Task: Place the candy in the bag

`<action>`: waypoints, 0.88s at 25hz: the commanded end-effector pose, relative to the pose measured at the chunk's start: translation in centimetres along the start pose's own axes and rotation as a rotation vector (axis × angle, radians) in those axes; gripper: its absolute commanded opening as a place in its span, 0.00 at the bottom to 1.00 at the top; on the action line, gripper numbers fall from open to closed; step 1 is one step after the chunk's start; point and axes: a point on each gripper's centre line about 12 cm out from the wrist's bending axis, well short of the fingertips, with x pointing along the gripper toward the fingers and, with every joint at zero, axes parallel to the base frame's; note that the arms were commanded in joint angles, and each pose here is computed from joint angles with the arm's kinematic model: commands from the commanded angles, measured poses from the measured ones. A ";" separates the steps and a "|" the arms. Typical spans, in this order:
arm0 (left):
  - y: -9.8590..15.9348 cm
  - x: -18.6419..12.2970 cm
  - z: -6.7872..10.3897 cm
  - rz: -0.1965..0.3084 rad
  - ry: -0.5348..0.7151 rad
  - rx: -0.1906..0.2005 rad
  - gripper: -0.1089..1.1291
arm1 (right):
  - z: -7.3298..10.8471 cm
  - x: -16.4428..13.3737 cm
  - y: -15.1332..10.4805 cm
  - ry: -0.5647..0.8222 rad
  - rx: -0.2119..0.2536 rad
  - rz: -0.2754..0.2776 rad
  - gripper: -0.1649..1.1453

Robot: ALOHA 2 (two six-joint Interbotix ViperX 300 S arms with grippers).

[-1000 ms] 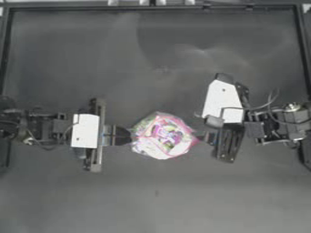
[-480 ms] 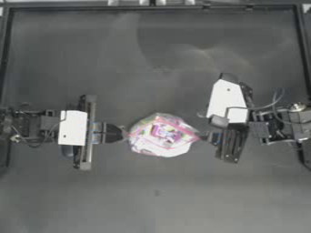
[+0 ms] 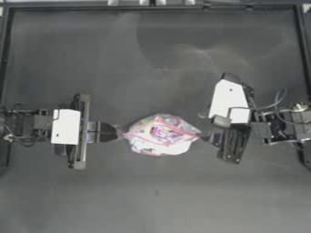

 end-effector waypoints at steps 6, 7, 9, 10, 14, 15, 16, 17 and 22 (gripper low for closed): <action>0.2 -0.7 0.7 0.010 -0.031 -0.009 0.14 | 0.8 -0.9 0.1 -0.039 0.001 0.015 0.76; 0.2 -0.8 0.5 0.010 -0.027 -0.011 0.14 | 0.8 -0.9 0.1 -0.038 0.000 0.013 0.76; 0.2 -0.8 0.3 0.010 -0.021 -0.014 0.14 | 0.8 -0.9 0.0 -0.039 -0.002 0.011 0.76; 0.2 -0.8 0.2 0.010 -0.020 -0.016 0.14 | 0.8 -0.9 0.1 -0.040 -0.002 0.013 0.76; 0.2 -0.8 0.2 0.012 -0.017 -0.021 0.14 | 0.8 -0.9 0.1 -0.039 -0.002 0.012 0.76; 0.2 -0.8 0.2 0.012 -0.017 -0.021 0.14 | 0.8 -0.9 0.1 -0.039 -0.002 0.012 0.76; 0.2 -0.8 0.1 0.012 -0.016 -0.021 0.14 | 0.8 -0.9 0.1 -0.040 -0.002 0.013 0.76; 0.2 -0.8 0.2 0.012 -0.017 -0.021 0.14 | 0.8 -0.9 0.0 -0.039 -0.002 0.011 0.76; 0.2 -0.8 0.1 0.012 -0.016 -0.021 0.14 | 0.8 -0.9 0.1 -0.040 -0.003 0.013 0.76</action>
